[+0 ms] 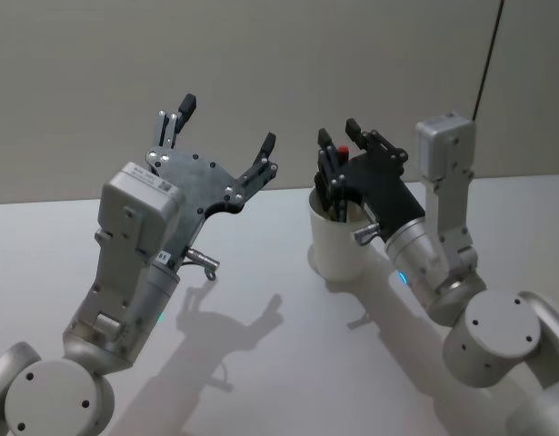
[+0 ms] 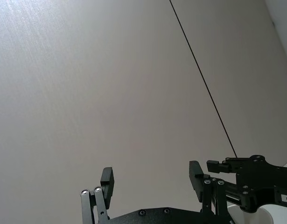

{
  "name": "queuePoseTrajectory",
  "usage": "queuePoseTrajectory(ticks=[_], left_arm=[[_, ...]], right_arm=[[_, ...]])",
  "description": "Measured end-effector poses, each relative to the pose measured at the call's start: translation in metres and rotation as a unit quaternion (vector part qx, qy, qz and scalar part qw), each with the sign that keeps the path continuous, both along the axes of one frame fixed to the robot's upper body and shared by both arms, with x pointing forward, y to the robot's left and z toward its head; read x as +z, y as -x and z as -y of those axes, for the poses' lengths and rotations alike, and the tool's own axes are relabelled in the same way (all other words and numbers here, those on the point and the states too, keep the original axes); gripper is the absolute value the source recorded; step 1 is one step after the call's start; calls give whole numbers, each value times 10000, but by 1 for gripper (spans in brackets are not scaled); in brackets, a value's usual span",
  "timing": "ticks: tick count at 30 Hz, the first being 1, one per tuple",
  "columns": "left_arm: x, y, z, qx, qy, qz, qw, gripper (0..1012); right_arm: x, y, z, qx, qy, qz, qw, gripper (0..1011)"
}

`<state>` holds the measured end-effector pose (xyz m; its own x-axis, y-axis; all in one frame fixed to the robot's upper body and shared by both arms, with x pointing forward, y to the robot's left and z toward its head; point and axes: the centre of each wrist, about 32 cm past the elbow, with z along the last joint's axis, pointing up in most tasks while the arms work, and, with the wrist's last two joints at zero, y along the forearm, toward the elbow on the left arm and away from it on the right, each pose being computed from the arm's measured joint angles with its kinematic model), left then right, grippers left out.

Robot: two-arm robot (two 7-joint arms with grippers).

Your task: Place the pen into the pen holder.

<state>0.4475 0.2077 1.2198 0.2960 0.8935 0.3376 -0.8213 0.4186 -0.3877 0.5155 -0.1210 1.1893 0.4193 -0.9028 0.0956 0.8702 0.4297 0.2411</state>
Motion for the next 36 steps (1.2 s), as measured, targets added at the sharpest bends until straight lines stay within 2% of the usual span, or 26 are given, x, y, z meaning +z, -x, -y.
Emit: queuePoseTrajectory(ticks=[9, 11, 12, 17, 19, 24, 26, 28, 35, 36], left_arm=[[0, 0, 0, 0, 0, 0, 10000, 1001], [0, 0, 0, 0, 0, 0, 10000, 1001], [0, 0, 0, 0, 0, 0, 10000, 1001], [0, 0, 0, 0, 0, 0, 10000, 1001], [0, 0, 0, 0, 0, 0, 10000, 1001], [0, 0, 0, 0, 0, 0, 10000, 1001], [0, 0, 0, 0, 0, 0, 10000, 1000], [0, 0, 0, 0, 0, 0, 10000, 1001], [0, 0, 0, 0, 0, 0, 10000, 1001], [0, 0, 0, 0, 0, 0, 10000, 1001]], right_arm=[[3, -7, -9, 34, -10, -22, 10000, 649], [3, -8, -10, 35, -10, -23, 10000, 681], [3, -8, -11, 38, -11, -25, 10000, 747], [4, -9, -9, 42, -10, -26, 10000, 867], [19, 4, 12, 27, -18, 13, 10000, 957], [45, 40, 84, -53, -43, 106, 9999, 1002], [59, 80, 187, -169, -81, 158, 9997, 1001], [74, 93, 214, -200, -107, 184, 9996, 1001], [98, 275, 616, -643, -242, 185, 9975, 1001], [98, 275, 616, -643, -242, 185, 9975, 1002]])
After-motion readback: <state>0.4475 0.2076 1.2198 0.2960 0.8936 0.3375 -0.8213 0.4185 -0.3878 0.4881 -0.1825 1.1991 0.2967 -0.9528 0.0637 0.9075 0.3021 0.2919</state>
